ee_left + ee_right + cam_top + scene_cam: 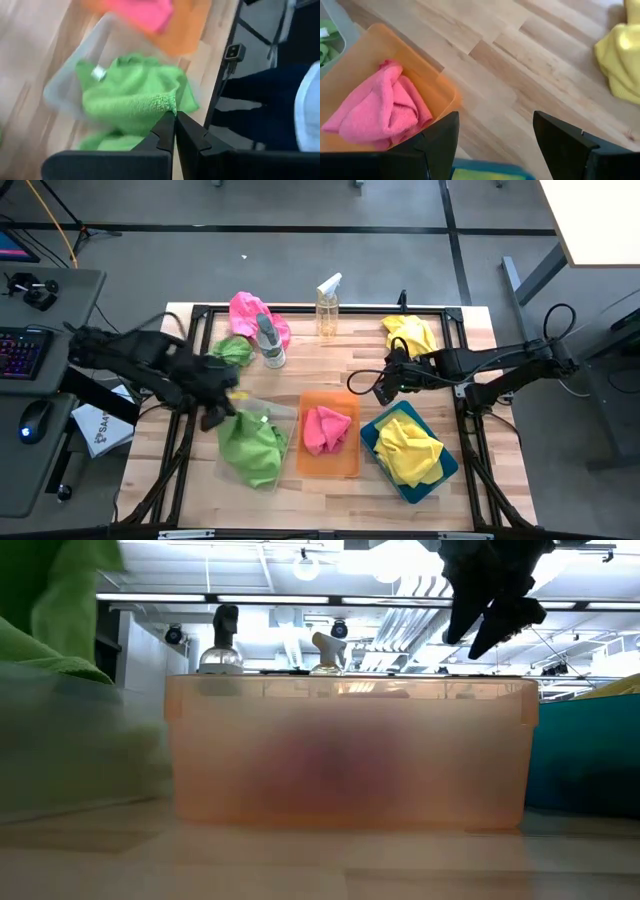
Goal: Sort microfiber towel by color & place in baskets
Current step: Put the green towel into the white bin
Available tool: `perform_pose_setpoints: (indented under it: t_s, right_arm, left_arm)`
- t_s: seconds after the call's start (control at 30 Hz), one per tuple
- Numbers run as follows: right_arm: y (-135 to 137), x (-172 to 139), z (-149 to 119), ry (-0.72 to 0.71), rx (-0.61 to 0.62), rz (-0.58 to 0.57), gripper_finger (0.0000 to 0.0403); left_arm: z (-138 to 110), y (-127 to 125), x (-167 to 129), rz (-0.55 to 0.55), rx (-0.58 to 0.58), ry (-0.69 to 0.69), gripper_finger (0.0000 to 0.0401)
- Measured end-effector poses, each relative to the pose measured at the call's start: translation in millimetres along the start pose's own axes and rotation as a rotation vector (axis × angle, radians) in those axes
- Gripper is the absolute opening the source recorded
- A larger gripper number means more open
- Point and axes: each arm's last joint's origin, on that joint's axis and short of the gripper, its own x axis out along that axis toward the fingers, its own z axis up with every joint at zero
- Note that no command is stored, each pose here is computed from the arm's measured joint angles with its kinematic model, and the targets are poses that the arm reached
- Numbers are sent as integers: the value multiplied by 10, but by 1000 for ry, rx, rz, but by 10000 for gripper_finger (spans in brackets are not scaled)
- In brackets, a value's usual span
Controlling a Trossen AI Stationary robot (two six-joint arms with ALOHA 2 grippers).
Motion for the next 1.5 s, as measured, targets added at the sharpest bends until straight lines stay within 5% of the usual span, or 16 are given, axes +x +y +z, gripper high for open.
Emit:
perform_pose_setpoints:
  t_s: [0.23, 0.33, 0.53, 0.67, 0.77, 1.07, 1.5]
  right_arm:
    - [-45, 40, 123, -33, -15, 10, 252]
    - [-64, 53, 162, -39, -24, 12, 252]
    - [-103, 74, 215, -32, -42, 18, 252]
    - [-117, 81, 237, -37, -37, 17, 252]
    - [-119, 82, 239, -37, -36, 17, 252]
    - [-112, 82, 246, -45, -54, 23, 252]
    - [-108, 82, 252, -53, -22, 25, 252]
  left_arm:
    - [491, -282, 480, -96, 348, -153, 0]
    - [619, -286, 629, -92, 405, -165, 0]
    - [598, -244, 681, -104, 388, -78, 0]
    - [456, -283, 624, -192, 371, -159, 0]
    - [250, -166, 641, -219, 269, -177, 0]
    - [-397, 376, 1044, -65, -73, -70, 0]
    - [-443, 343, 1833, 106, 223, 143, 0]
